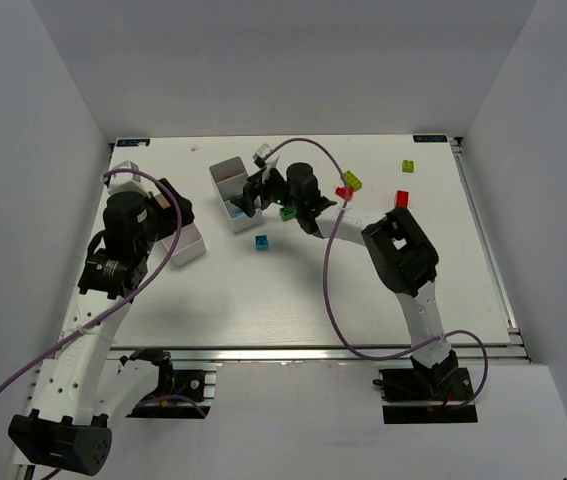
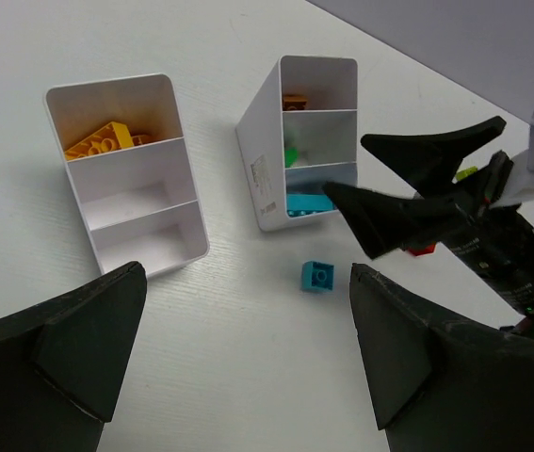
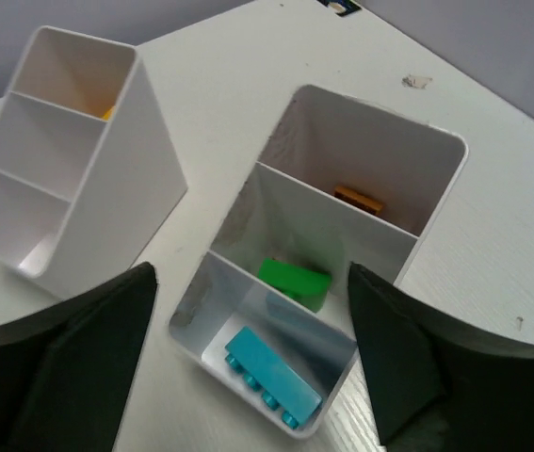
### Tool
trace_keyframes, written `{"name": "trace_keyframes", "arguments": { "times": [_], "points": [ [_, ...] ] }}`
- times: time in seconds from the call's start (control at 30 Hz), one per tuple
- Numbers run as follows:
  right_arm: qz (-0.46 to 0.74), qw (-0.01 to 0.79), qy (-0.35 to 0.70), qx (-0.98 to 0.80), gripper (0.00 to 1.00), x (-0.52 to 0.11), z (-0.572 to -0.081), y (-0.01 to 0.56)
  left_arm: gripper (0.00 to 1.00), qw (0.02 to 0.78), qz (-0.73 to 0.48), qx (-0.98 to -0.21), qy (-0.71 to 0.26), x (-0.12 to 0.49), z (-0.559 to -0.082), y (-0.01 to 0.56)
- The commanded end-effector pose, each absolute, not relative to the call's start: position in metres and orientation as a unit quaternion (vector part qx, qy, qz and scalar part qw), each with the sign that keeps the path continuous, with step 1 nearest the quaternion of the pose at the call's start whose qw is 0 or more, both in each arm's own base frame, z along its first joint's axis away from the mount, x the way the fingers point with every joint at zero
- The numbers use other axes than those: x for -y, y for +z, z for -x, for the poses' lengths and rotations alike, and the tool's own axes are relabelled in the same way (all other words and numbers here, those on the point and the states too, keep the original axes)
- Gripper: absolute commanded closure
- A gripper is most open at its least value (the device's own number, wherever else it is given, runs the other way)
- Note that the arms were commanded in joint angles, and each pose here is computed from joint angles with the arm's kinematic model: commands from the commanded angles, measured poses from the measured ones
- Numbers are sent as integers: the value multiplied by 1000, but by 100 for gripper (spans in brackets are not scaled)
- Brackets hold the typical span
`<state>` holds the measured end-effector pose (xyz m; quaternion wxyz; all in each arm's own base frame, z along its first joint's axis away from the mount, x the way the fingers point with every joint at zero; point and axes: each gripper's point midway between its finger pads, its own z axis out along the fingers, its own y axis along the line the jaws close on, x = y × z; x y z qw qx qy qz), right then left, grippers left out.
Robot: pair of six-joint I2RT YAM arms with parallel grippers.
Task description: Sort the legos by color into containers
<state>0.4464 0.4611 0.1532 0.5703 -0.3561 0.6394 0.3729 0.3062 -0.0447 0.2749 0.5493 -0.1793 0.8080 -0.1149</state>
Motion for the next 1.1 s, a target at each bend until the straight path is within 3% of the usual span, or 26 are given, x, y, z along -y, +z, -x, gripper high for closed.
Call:
{"name": "trace_keyframes", "arguments": {
  "times": [0.0, 0.17, 0.27, 0.3, 0.33, 0.37, 0.43, 0.47, 0.57, 0.73, 1.07],
  "points": [
    [404, 642, 378, -531, 11, -444, -431, 249, 2, 567, 185, -790, -141, 49, -308, 290],
    [468, 597, 358, -545, 11, -400, -433, 251, 2, 566, 195, -785, -157, 53, -309, 290],
    [463, 541, 370, -596, 37, -364, -448, 239, 2, 557, 202, -786, -176, 59, -309, 286],
    [464, 524, 367, -613, 56, -357, -452, 232, 2, 555, 204, -786, -180, 60, -309, 284],
    [482, 518, 343, -617, 59, -345, -460, 224, 2, 552, 209, -784, -190, 63, -309, 283],
    [500, 466, 342, -645, 58, -338, -453, 203, 2, 549, 211, -785, -194, 64, -310, 280],
    [598, 445, 299, -596, 43, -329, -446, 184, 2, 547, 213, -782, -207, 68, -310, 279],
    [632, 394, 305, -593, 34, -320, -429, 167, 2, 544, 215, -784, -208, 68, -310, 275],
    [724, 370, 267, -517, 27, -307, -421, 146, 2, 541, 217, -784, -212, 70, -310, 272],
    [789, 368, 262, -417, 24, -308, -413, 131, 2, 530, 213, -794, -209, 71, -308, 264],
    [818, 331, 219, -418, 21, -343, -434, 69, 2, 527, 223, -795, -204, 67, -298, 259]
  ]
}}
